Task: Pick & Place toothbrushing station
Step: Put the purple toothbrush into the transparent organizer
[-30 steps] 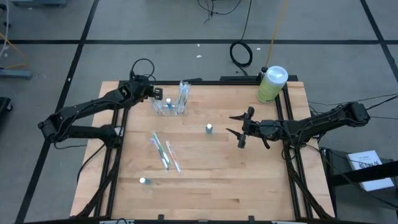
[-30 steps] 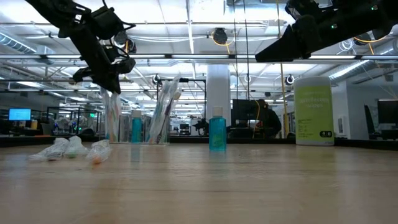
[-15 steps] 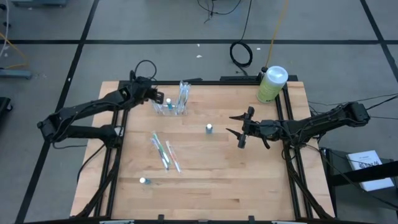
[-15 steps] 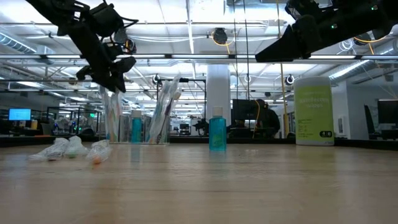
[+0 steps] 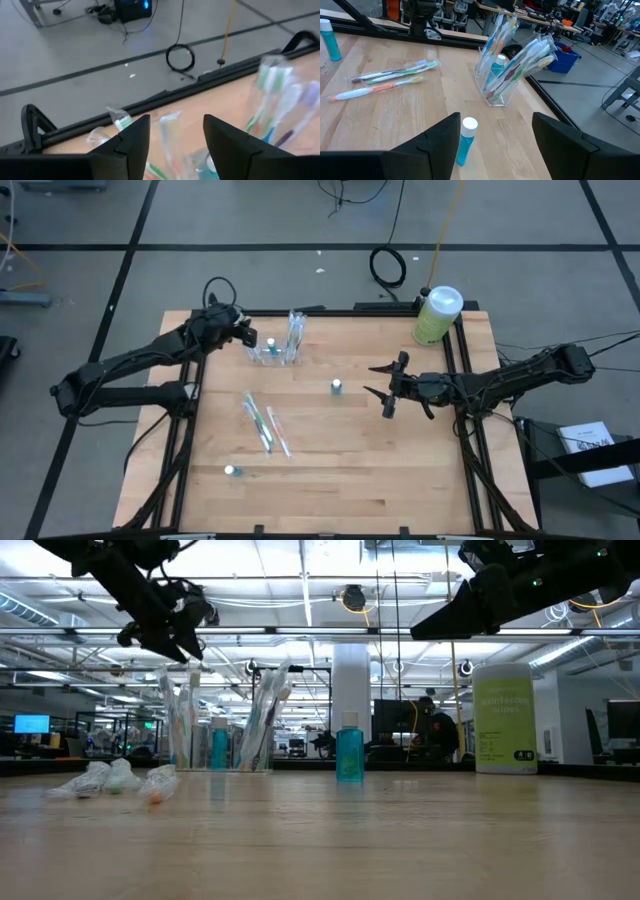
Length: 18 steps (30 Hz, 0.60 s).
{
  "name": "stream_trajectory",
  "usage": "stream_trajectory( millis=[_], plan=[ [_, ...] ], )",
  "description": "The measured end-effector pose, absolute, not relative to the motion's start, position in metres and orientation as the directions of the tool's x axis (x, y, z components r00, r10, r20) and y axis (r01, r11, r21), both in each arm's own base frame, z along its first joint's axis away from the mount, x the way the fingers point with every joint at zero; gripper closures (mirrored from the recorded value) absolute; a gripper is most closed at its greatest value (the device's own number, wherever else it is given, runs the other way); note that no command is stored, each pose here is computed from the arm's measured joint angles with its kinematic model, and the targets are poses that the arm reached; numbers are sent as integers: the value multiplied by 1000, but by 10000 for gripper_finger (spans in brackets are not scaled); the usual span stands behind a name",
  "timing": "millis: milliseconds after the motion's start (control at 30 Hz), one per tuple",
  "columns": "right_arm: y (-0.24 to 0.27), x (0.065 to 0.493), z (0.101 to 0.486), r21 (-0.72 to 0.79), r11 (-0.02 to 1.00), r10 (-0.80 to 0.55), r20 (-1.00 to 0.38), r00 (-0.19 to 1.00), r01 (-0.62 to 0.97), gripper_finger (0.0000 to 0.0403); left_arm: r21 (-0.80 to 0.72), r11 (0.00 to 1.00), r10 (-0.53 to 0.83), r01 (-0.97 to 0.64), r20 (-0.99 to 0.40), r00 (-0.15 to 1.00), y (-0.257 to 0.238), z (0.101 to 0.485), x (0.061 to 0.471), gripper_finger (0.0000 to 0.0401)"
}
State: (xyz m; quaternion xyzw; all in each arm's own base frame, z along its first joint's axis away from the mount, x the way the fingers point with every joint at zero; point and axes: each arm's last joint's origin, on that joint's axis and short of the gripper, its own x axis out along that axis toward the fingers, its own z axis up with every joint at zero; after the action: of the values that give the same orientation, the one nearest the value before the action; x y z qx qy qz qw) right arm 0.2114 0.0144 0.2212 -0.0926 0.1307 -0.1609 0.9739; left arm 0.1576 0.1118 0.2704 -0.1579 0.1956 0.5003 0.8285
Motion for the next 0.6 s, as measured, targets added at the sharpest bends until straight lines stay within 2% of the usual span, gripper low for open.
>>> stream_trajectory(
  millis=[267,600],
  plan=[
    [14,211,221,-222,931,-338,-225,914,289,161,-139,498,768,-856,-388,510,95,289,146,176],
    [14,211,221,-222,931,-338,-225,914,289,161,-270,708,642,-652,-137,754,67,323,140,173]
  ],
)
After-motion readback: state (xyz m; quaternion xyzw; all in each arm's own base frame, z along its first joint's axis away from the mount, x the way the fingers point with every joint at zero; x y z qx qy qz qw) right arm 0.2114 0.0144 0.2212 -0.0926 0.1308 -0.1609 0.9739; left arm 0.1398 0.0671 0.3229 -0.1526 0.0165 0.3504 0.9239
